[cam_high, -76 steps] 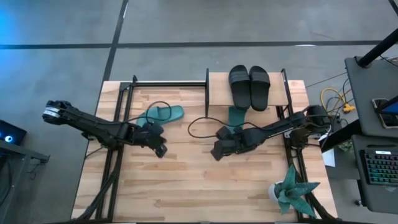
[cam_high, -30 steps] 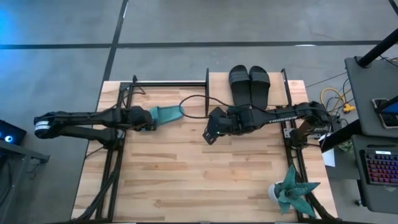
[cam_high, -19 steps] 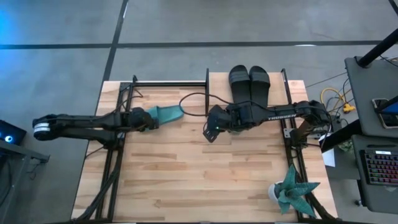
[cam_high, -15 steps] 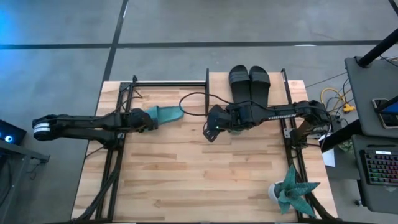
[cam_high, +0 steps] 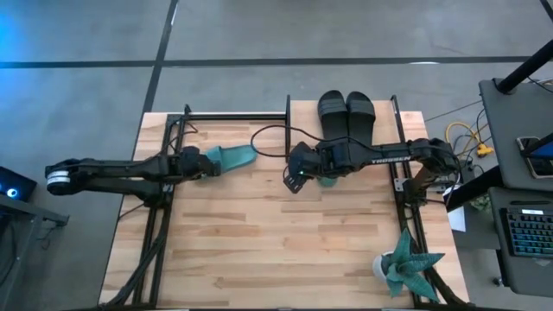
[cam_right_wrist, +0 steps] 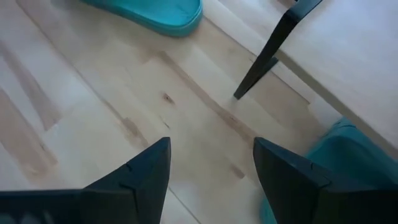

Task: Pick and place slides into the shelf
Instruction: Put the green slipper under the shelf

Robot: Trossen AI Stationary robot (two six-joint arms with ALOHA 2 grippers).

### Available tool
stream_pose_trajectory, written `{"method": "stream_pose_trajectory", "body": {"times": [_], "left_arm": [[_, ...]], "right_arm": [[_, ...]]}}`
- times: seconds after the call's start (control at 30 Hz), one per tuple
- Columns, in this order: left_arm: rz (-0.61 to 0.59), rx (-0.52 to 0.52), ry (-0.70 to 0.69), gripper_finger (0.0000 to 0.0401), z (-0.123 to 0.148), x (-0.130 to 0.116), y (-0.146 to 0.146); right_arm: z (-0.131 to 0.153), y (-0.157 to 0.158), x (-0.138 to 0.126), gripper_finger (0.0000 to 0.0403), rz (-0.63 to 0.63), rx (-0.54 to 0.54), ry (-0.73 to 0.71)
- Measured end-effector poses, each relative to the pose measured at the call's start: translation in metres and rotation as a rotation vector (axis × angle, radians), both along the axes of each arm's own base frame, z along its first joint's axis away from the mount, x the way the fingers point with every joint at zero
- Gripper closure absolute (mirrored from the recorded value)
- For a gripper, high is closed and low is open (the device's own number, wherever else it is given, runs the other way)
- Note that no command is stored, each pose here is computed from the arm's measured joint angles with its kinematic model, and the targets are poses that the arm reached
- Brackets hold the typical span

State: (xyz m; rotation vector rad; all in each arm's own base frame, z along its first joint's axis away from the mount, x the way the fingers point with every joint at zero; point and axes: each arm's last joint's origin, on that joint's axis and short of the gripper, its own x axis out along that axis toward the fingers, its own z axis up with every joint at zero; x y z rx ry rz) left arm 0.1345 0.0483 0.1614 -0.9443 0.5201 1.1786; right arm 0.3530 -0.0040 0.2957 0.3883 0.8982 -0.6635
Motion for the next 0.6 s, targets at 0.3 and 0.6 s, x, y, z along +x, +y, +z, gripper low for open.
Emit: {"method": "stream_pose_trajectory", "body": {"times": [0.3, 0.6], "left_arm": [[-0.149, 0.128, -0.154, 0.0252, -0.007, 0.026, 0.007], [-0.369, 0.175, -0.187, 0.0393, -0.011, 0.049, 0.009]], "right_arm": [[0.0, -0.004, 0.0, 0.0184, 0.023, 0.007, 0.012], [0.0, -0.004, 0.0, 0.0184, 0.025, 0.006, 0.013]]}}
